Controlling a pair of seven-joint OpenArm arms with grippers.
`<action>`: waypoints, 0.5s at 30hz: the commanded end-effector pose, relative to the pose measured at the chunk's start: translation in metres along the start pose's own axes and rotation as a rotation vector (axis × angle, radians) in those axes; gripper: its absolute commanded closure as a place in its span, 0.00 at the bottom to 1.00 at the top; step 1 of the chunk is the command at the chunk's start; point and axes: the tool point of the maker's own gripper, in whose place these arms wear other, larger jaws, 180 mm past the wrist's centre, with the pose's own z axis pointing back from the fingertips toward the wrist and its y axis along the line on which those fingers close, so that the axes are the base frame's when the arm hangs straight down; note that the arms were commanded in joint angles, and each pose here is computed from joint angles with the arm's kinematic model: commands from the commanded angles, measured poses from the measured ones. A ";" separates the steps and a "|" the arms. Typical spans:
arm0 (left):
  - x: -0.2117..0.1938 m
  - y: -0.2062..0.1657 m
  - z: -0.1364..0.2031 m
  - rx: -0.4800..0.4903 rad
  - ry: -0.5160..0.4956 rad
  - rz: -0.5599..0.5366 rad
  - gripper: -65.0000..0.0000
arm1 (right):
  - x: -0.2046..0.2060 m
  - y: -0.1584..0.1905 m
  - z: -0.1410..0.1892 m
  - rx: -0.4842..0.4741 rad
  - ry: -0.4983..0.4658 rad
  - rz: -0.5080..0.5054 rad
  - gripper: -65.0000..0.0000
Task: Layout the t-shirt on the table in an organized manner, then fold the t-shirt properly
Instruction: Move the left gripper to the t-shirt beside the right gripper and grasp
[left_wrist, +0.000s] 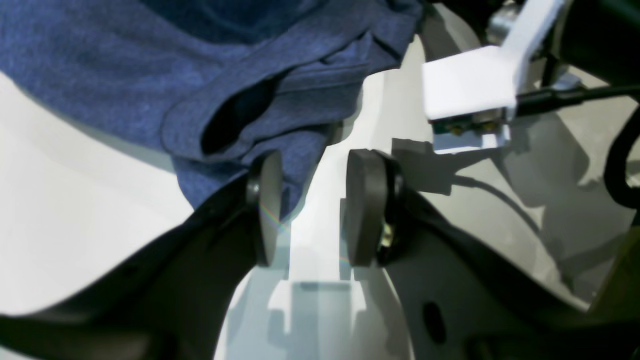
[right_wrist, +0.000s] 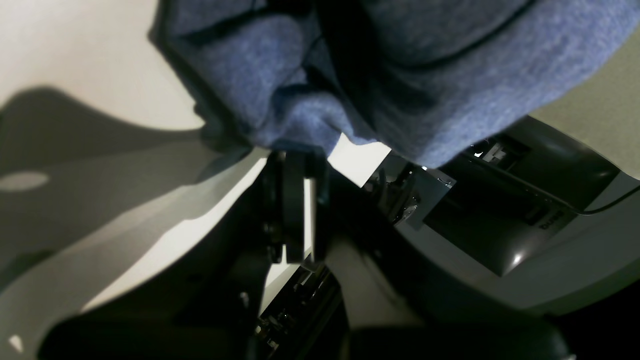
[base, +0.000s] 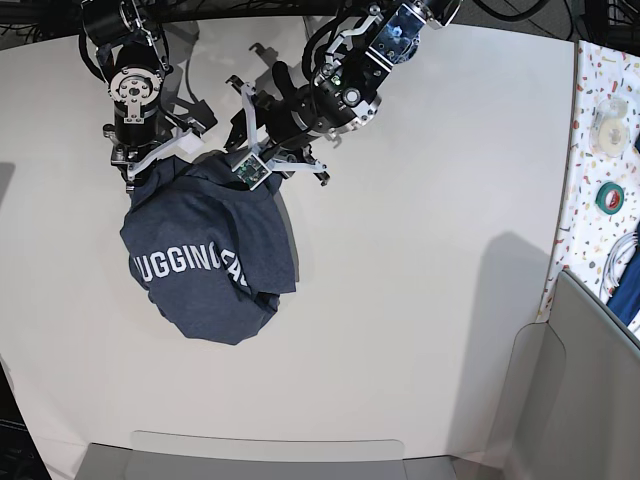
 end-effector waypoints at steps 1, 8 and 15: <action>0.010 0.001 -0.001 0.002 -0.033 0.006 0.66 | 0.004 0.052 0.007 0.183 -0.028 0.021 1.00; -0.014 0.004 -0.018 0.005 0.011 0.036 0.66 | 0.004 0.053 0.007 0.184 -0.029 0.022 1.00; -0.016 0.003 -0.021 0.001 0.004 0.041 0.66 | 0.004 0.055 0.008 0.188 -0.029 0.023 1.00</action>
